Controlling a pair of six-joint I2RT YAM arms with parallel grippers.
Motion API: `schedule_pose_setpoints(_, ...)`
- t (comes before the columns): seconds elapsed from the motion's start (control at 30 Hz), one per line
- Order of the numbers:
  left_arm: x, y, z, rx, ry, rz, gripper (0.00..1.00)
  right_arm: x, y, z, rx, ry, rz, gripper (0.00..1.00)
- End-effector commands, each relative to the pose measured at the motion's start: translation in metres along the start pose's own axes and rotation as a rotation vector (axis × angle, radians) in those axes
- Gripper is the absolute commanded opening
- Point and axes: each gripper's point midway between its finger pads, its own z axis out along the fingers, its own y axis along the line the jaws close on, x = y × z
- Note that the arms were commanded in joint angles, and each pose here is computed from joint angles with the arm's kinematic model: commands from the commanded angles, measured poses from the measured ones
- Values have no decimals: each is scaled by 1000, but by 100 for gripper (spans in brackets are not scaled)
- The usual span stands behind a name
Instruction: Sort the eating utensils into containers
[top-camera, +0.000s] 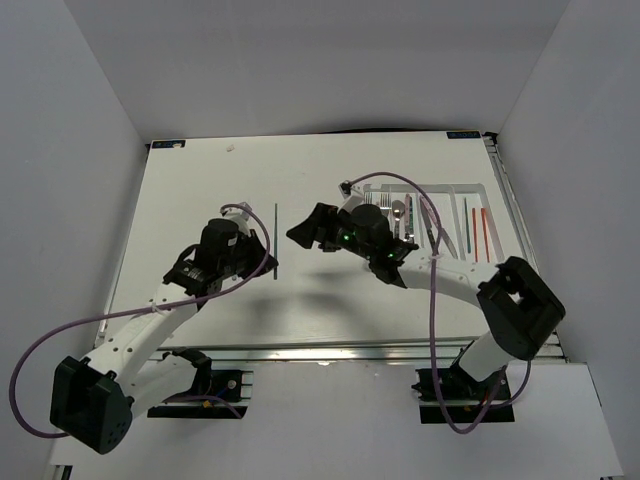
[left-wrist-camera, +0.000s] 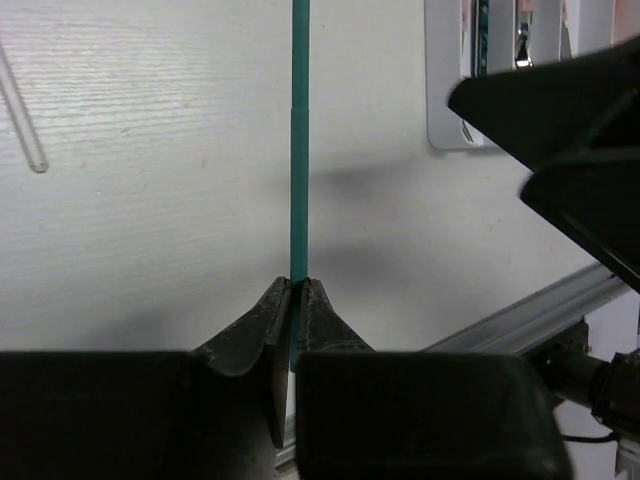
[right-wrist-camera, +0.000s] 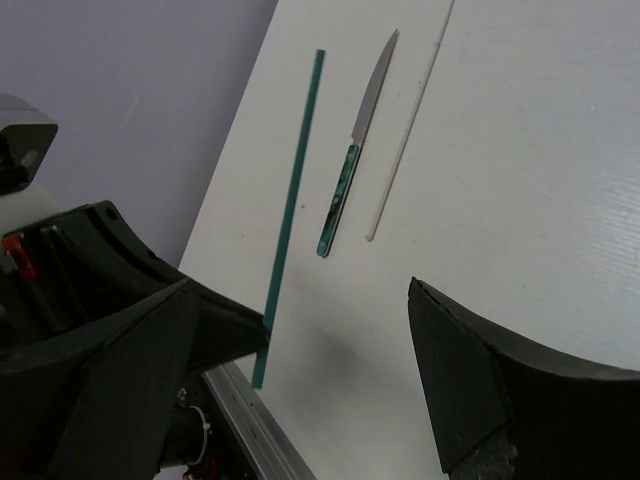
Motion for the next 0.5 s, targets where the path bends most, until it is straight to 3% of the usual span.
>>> schedule_pose_setpoints(0.0, 6, -15, 0, 104, 14, 29, 0, -10, 32, 18, -97, -19, 10, 88)
schedule_pose_setpoints(0.27, 1, -41, -11, 244, -19, 38, 0, 23, 24, 49, -43, 103, 16, 81)
schedule_pose_setpoints(0.3, 1, -44, -12, 263, -20, 40, 0, 26, 27, 53, -55, 118, 7, 73)
schedule_pose_setpoints(0.37, 1, -44, -12, 266, -21, 52, 0, 25, 33, 54, -84, 122, -9, 65)
schedule_pose_setpoints(0.4, 3, -42, -13, 256, -9, 55, 0, 24, 34, 55, -98, 124, -43, 45)
schedule_pose_setpoints(0.47, -3, -40, -15, 232, -24, 80, 2, 12, 39, 57, -88, 107, -95, 26)
